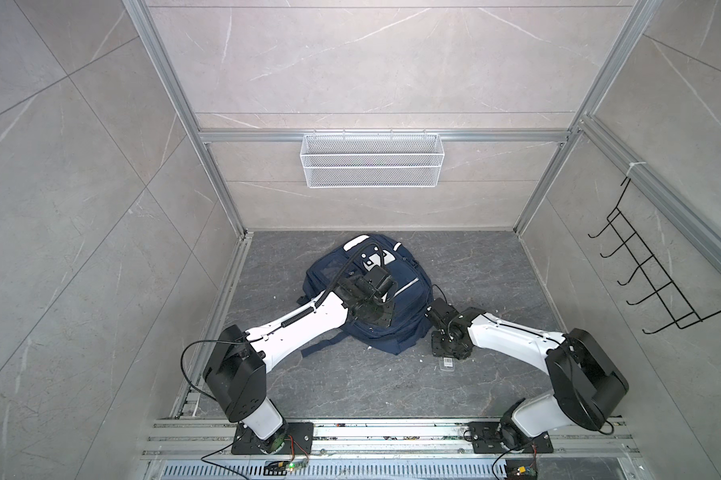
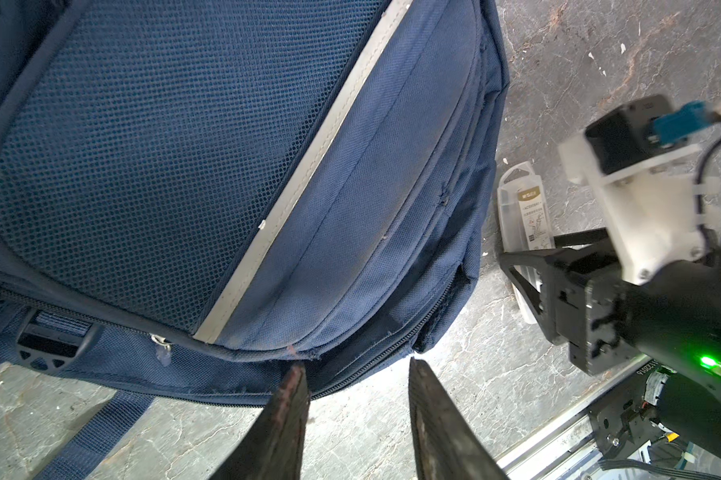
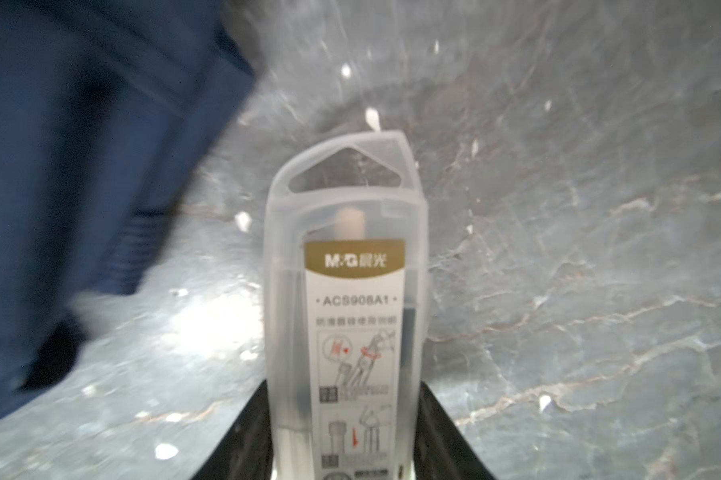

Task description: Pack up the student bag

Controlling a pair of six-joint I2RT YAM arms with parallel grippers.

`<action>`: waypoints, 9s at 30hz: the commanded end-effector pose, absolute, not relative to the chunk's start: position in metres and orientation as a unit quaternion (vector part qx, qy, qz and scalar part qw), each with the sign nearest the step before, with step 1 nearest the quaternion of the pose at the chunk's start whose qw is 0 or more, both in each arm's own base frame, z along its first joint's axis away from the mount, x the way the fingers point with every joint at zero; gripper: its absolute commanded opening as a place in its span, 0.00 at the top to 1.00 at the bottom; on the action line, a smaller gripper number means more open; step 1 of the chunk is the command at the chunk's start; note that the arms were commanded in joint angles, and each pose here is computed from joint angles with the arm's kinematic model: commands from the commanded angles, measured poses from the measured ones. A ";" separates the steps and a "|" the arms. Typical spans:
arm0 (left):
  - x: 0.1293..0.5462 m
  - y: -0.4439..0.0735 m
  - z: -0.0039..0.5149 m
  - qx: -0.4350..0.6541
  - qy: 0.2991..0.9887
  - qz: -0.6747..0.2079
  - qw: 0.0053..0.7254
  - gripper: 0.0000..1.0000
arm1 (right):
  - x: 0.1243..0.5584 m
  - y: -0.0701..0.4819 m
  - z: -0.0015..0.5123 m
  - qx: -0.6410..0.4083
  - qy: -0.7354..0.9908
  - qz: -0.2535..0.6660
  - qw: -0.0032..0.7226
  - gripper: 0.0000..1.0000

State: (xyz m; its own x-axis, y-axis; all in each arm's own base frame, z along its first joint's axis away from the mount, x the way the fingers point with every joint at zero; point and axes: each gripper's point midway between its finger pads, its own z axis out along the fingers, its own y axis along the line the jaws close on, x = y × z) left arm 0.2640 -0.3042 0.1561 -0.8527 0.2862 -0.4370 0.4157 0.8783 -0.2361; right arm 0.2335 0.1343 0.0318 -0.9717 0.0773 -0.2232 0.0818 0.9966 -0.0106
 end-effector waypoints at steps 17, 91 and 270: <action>0.288 -0.313 0.172 0.228 0.941 -0.115 0.223 0.55 | 0.256 0.184 0.130 0.003 0.957 0.170 0.234 0.65; 0.317 -0.362 0.276 0.296 0.900 -0.094 0.307 1.00 | 0.363 0.272 0.171 0.108 0.716 0.628 0.285 0.61; 0.358 -0.233 0.123 -0.020 0.950 -0.256 0.179 1.00 | 0.243 0.252 0.106 -0.131 0.952 0.080 0.266 1.00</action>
